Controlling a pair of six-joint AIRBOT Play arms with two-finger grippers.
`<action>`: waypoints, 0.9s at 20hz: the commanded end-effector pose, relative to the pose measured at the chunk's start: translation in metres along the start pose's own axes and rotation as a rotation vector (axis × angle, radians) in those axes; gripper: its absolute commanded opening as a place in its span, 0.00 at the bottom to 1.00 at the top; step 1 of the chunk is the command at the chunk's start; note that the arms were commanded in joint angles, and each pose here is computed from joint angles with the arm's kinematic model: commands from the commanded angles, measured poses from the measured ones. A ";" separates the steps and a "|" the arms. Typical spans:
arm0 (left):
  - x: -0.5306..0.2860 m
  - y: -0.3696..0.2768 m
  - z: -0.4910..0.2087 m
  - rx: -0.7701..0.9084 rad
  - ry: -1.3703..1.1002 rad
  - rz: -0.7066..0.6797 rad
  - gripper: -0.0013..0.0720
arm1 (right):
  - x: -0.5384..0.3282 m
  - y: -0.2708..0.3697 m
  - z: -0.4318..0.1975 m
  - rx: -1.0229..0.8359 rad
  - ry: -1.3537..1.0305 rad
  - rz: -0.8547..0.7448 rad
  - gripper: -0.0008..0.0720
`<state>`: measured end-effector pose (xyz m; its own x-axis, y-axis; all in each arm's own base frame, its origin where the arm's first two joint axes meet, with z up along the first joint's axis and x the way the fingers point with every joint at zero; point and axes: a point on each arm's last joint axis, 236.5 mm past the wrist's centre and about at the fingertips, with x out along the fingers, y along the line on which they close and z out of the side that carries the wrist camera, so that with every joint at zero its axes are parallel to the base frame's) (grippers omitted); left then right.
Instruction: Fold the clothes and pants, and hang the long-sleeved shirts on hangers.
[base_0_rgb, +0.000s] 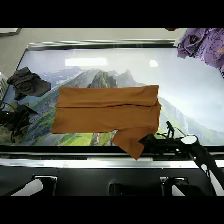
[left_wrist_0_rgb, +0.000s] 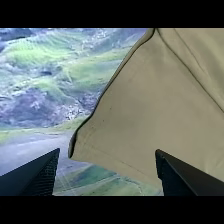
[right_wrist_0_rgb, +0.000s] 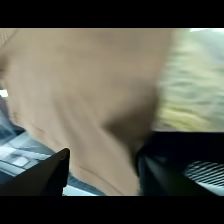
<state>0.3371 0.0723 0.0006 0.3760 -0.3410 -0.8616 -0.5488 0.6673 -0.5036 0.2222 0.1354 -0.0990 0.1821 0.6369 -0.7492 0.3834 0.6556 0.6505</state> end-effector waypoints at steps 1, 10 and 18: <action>0.000 0.001 -0.003 -0.002 0.009 0.001 1.00 | 0.020 -0.004 0.002 0.001 -0.026 -0.043 0.50; 0.041 0.048 -0.064 -0.005 0.173 0.024 1.00 | 0.001 0.021 0.002 -0.014 -0.075 0.022 0.05; 0.066 0.031 -0.063 -0.032 0.166 -0.104 0.96 | -0.004 0.030 -0.007 -0.020 -0.051 0.045 0.05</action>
<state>0.2847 0.0359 -0.0740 0.2578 -0.4787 -0.8392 -0.5516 0.6402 -0.5347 0.2293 0.1519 -0.0789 0.2563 0.6323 -0.7311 0.3569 0.6411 0.6795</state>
